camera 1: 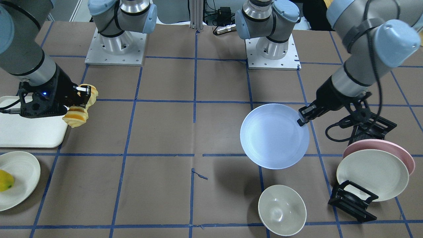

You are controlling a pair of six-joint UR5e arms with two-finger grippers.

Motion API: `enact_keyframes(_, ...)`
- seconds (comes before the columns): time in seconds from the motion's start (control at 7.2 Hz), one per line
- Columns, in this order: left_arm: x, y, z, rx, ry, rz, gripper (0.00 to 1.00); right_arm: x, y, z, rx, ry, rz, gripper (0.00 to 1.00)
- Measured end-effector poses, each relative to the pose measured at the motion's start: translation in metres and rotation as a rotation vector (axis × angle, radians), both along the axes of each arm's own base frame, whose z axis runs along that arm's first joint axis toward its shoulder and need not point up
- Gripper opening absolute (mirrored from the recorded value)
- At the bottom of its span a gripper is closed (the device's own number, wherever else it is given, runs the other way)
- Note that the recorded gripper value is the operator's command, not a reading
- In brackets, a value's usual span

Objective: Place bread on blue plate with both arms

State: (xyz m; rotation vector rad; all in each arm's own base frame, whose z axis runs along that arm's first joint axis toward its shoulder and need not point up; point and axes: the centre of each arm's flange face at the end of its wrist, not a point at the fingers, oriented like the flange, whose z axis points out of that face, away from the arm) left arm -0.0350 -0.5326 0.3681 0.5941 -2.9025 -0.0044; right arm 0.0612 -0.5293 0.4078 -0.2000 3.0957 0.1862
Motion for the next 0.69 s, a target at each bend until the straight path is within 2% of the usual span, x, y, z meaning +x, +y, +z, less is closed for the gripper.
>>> enact_keyframes(0.42,-0.079,0.022,-0.083,-0.076,0.081,0.006,0.00,0.032,-0.001,0.009,-0.020,-0.016,0.018,0.01)
enact_keyframes(0.69,-0.123,0.019,-0.116,-0.098,0.119,-0.005,0.00,0.061,0.000,0.001,-0.022,-0.049,0.035,0.02)
